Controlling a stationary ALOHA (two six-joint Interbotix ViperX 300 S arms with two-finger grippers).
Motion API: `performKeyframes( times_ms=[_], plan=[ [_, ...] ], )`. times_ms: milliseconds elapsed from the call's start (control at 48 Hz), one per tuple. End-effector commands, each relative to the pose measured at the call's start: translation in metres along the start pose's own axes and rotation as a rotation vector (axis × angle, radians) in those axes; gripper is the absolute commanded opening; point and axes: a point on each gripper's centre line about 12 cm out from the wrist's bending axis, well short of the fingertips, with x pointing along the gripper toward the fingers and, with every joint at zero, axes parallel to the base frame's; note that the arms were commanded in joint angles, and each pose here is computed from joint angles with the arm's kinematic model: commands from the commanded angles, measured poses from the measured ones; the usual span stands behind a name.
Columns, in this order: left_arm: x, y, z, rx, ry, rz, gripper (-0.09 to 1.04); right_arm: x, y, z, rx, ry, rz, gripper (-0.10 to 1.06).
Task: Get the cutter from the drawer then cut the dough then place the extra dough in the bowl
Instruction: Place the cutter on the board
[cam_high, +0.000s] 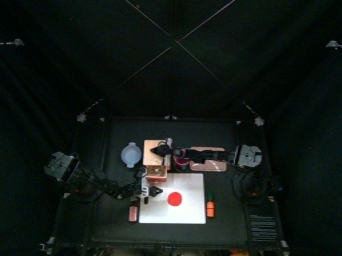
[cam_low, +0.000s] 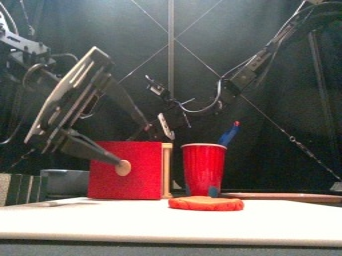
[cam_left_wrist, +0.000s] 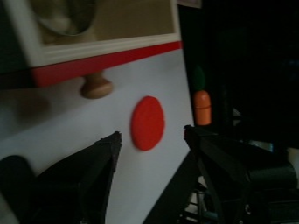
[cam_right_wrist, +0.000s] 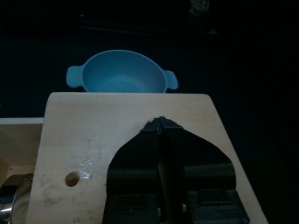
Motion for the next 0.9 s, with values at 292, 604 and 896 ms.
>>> performKeyframes(
  times_ms=[292,604,896],
  plan=[
    [-0.033,-0.063,0.02,0.396,-0.113,-0.469,0.93,-0.001,0.005,0.013,-0.018,0.028,0.008,-0.03],
    [-0.05,-0.077,0.035,0.766,-0.347,-0.646,0.93,-0.003,0.005,0.017,-0.015,0.018,0.007,-0.03],
    [-0.049,-0.07,0.056,1.009,-0.516,-0.562,0.93,-0.007,0.007,0.024,-0.014,0.007,0.009,-0.03]
  ],
)
